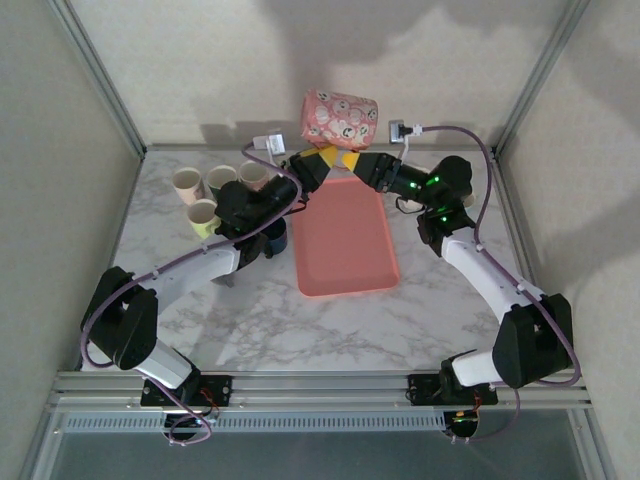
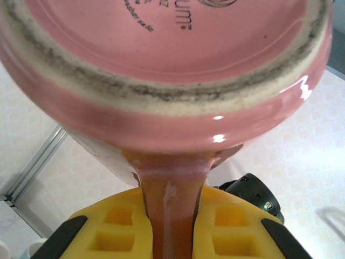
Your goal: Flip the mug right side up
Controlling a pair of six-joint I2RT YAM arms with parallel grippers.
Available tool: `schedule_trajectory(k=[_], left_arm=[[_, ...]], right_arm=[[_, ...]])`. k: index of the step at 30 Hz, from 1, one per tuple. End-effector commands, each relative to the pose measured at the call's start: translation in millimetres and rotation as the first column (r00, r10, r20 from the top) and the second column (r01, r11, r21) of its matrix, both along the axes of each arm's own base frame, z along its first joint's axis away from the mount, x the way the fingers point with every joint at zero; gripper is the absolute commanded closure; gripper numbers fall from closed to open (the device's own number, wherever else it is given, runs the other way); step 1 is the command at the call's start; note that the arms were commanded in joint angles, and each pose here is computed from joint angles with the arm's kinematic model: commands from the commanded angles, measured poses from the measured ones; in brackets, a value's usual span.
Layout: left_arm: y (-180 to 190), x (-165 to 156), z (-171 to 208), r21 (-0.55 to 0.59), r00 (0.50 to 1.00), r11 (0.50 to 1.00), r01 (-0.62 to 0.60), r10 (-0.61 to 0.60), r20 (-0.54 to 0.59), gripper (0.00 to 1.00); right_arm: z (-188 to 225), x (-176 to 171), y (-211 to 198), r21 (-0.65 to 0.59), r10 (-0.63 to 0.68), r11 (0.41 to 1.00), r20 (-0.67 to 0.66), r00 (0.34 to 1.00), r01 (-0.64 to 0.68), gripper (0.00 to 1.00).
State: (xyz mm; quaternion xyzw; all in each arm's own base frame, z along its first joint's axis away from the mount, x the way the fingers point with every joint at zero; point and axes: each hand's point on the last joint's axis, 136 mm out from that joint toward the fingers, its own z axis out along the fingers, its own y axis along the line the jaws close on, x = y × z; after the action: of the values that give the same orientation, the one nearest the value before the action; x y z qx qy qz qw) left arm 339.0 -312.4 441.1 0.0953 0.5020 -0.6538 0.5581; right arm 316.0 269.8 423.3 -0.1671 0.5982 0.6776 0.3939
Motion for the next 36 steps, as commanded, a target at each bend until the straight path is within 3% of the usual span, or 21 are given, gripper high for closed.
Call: schedule_trajectory(k=[1, 4, 6, 9, 13, 18, 31, 36], left_arm=[[19, -36, 51, -0.114, 0.986, 0.993, 0.031, -0.011, 0.168, 1.00], [19, -32, 48, -0.116, 0.990, 0.993, 0.019, -0.002, 0.144, 0.96], [18, -30, 45, -0.112, 0.991, 0.993, 0.025, -0.010, 0.131, 0.80], [16, -30, 42, -0.108, 0.992, 0.994, 0.035, -0.022, 0.124, 0.66], [14, -25, 38, -0.095, 0.996, 0.995, 0.020, -0.011, 0.092, 0.40], [12, -15, 28, -0.047, 0.999, 0.999, -0.019, 0.020, 0.032, 0.23], [9, -8, -18, 0.163, 0.994, 0.983, -0.084, 0.093, -0.049, 0.01], [15, -4, -35, 0.255, 0.986, 0.958, -0.129, 0.151, -0.070, 0.00]], right_arm=[[31, -7, -1, 0.047, -0.015, 0.999, 0.104, 0.994, 0.011, 0.90], [30, -7, -2, 0.037, -0.028, 0.999, 0.113, 0.993, 0.024, 0.97], [29, -6, -1, 0.023, -0.032, 0.999, 0.119, 0.992, 0.029, 1.00], [28, -4, -1, 0.012, -0.035, 0.999, 0.122, 0.992, 0.034, 1.00], [28, -2, 1, 0.008, -0.035, 0.999, 0.122, 0.992, 0.034, 1.00], [32, -2, 1, 0.007, -0.029, 1.000, 0.127, 0.992, 0.029, 1.00], [40, -3, 1, 0.005, -0.030, 1.000, 0.142, 0.989, 0.029, 1.00], [37, -3, 1, -0.016, -0.036, 0.999, 0.134, 0.990, 0.038, 1.00]])
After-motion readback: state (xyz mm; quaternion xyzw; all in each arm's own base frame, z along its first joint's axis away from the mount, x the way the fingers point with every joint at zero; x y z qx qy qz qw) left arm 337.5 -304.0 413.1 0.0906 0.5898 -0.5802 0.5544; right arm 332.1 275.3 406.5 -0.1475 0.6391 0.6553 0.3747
